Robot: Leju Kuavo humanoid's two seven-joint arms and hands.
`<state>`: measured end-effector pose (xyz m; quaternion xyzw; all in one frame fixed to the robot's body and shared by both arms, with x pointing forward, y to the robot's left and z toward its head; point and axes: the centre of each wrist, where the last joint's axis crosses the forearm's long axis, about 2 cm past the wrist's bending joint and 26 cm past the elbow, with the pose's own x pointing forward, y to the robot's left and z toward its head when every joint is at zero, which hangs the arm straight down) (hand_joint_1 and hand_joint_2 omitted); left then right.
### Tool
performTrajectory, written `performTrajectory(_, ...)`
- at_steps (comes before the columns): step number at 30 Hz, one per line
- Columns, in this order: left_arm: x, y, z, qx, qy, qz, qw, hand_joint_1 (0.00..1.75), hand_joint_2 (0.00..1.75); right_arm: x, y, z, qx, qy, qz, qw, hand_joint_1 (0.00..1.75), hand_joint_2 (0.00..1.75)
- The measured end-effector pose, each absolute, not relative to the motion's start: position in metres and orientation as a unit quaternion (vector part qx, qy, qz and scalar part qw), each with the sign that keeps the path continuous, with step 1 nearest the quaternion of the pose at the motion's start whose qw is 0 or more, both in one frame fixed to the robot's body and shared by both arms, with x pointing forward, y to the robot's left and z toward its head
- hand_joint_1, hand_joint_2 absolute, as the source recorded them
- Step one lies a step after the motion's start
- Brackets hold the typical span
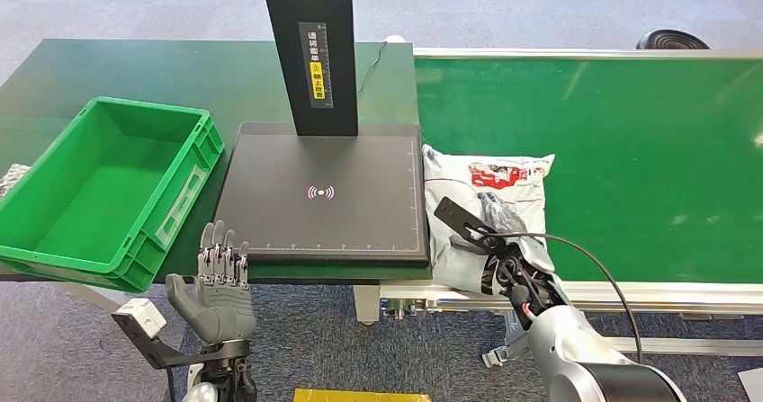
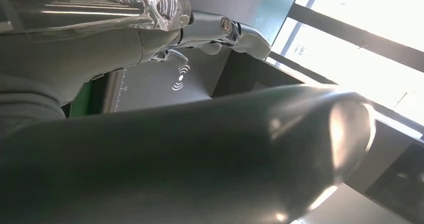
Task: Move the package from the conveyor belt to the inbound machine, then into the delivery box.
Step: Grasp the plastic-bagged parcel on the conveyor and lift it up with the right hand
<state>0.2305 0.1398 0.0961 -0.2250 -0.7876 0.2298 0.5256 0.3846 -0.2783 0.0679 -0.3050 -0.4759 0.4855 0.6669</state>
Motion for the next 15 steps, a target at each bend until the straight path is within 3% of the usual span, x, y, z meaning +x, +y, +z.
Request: performTrajectory(15, 0.2315, 0.1392, 0.0954, -0.228, -0.785, 0.233, 0.526, 0.0, 0.0, 0.3879, -0.2762, 0.0718, -0.306, -0.481, 0.483, 0.665, 0.0, 1.75)
